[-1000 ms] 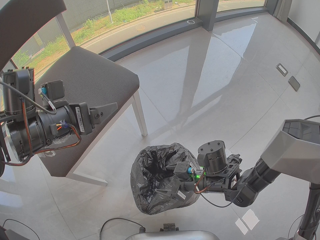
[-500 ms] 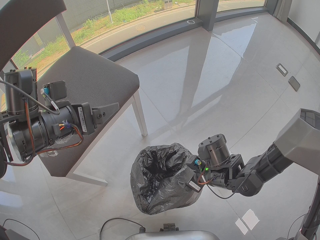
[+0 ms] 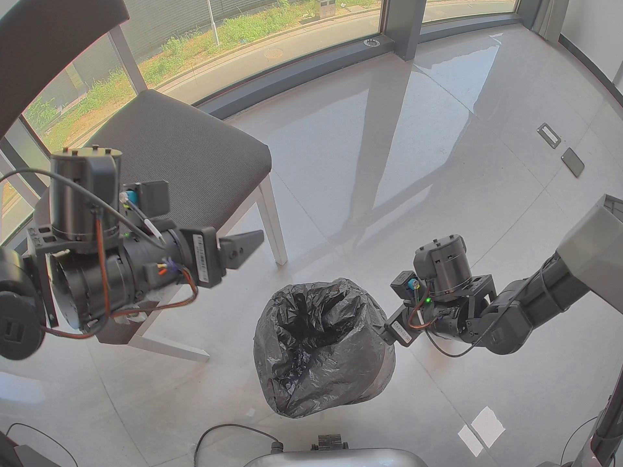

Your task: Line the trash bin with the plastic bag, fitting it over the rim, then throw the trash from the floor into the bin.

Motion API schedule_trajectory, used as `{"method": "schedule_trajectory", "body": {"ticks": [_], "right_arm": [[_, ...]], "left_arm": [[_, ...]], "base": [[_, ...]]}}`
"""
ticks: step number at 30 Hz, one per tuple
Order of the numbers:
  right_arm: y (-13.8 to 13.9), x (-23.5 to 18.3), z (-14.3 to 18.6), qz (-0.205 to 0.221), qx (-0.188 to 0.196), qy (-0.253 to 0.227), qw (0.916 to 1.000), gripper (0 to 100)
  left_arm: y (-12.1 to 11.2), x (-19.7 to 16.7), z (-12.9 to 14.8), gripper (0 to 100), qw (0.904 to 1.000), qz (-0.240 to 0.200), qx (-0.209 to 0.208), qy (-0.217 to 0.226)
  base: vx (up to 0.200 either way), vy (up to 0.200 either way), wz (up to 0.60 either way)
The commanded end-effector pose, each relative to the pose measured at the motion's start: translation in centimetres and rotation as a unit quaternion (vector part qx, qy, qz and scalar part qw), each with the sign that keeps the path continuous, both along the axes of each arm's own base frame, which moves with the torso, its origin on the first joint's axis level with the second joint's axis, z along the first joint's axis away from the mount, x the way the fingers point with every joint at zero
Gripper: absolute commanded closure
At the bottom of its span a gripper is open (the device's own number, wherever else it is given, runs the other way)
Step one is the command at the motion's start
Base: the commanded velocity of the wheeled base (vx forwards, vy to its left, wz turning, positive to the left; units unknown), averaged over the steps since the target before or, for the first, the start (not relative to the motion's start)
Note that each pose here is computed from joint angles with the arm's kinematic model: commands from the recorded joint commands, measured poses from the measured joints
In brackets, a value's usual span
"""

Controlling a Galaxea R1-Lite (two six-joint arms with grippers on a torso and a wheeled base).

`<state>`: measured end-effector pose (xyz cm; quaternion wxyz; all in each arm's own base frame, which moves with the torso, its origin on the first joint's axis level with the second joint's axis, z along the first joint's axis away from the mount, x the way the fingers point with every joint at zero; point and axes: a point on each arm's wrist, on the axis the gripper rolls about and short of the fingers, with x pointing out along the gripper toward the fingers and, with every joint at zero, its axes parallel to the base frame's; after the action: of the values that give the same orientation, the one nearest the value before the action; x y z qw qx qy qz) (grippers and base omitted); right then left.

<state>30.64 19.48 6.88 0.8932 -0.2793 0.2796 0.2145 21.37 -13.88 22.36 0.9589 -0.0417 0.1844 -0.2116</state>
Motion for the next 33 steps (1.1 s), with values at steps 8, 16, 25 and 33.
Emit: {"method": "schedule_trajectory", "body": {"ticks": [8,16,25,33], "right_arm": [[-5.8,-2.6,4.2,-0.061,0.034,-0.027,0.9972,0],[-7.8,-4.3,7.2,-0.081,0.063,-0.067,0.9924,0],[-9.3,-7.0,9.3,-0.077,0.082,-0.097,0.9889,0],[-10.4,-7.3,9.7,-0.086,0.086,-0.104,0.9871,0]], "left_arm": [[-6.3,-0.1,-5.5,0,0.9910,-0.078,0.073,0.081],[-8.9,-0.9,-9.4,0,0.9767,-0.118,0.122,0.131],[-12.4,2.1,-13.2,0,0.9690,-0.115,0.144,0.164],[-14.1,3.8,-16.1,0,0.9647,-0.102,0.153,0.189]], "base": [[0.000,0.000,0.00],[0.000,0.000,0.00],[0.000,0.000,0.00],[0.000,0.000,0.00]]}}
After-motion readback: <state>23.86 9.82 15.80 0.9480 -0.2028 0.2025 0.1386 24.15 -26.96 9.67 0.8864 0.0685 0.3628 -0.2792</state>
